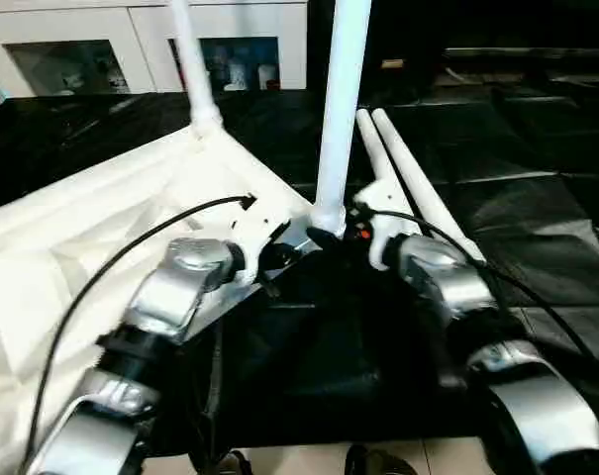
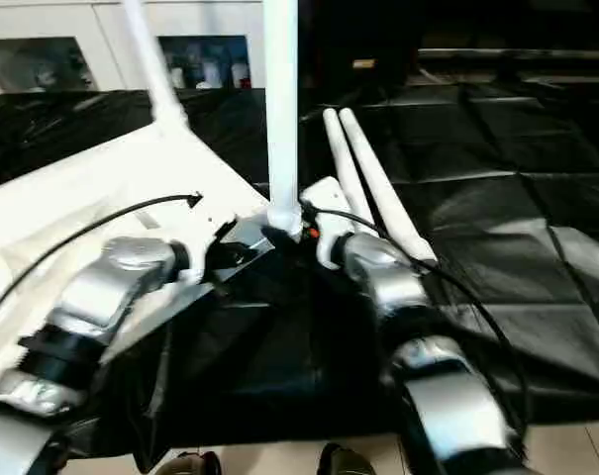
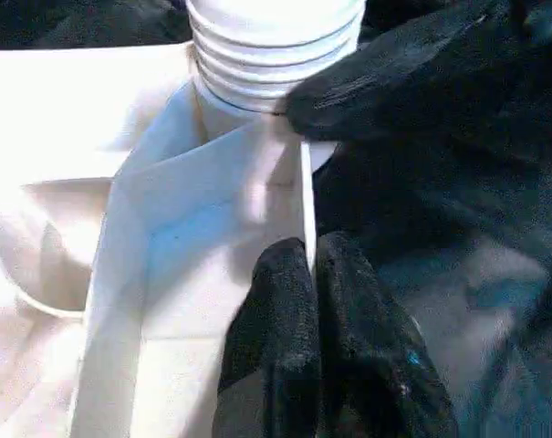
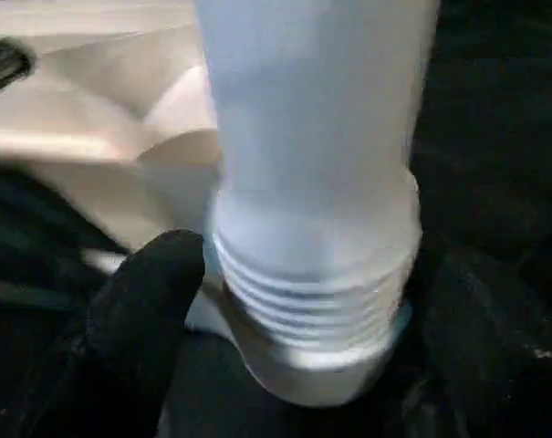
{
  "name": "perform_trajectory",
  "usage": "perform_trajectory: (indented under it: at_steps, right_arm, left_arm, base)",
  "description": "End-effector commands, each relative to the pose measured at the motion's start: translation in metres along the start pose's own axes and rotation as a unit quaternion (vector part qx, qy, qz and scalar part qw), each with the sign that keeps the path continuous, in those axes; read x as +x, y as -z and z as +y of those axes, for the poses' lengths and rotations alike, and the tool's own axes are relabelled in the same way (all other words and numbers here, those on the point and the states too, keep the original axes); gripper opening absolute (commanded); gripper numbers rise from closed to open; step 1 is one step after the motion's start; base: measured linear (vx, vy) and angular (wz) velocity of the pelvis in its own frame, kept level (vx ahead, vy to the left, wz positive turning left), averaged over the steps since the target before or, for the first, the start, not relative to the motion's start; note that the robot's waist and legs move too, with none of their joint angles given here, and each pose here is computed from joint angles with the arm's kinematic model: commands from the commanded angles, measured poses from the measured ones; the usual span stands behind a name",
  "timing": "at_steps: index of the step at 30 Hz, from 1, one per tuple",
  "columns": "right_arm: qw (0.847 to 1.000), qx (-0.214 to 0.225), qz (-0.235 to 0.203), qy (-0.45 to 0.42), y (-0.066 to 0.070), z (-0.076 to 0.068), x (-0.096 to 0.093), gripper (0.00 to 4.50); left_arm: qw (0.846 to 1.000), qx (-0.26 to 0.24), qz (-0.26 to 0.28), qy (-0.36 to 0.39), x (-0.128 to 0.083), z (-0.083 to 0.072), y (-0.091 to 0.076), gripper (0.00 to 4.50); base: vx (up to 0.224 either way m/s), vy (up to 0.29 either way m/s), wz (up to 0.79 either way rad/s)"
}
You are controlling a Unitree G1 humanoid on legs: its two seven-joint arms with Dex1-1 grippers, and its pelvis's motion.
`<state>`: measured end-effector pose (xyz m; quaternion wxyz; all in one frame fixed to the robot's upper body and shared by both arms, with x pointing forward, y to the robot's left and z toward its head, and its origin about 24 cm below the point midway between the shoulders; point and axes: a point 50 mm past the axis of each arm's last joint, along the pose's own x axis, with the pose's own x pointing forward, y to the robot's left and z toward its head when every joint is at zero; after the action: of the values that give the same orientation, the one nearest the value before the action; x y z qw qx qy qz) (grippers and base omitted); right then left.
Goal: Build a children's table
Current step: Insert table leg to table base, then rotate leg to tighten
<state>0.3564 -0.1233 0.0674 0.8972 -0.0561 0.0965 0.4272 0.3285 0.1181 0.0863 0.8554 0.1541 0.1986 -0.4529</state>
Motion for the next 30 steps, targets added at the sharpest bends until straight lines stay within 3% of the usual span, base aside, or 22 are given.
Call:
perform_trajectory:
  at_steps: [1, 11, 30]
  right_arm:
    - [1.0, 0.0, 0.009, -0.026, 0.004, 0.002, -0.006, 3.84]
    - [0.992, -0.05, 0.018, -0.114, 0.004, 0.009, -0.035, 3.84]
    - [0.986, -0.069, 0.018, -0.149, 0.005, 0.02, -0.038, 3.84]
  left_arm:
    - [0.998, 0.024, -0.022, 0.059, 0.0, -0.011, -0.006, 0.0]
    - [0.984, 0.063, -0.008, 0.168, -0.015, -0.022, 0.002, 0.0]
    - [0.982, 0.069, 0.007, 0.175, -0.018, -0.017, 0.008, 0.0]
  base:
    - [0.0, 0.0, 0.0]
    - [-0.028, -0.001, 0.02]
    - [0.0, 0.0, 0.0]
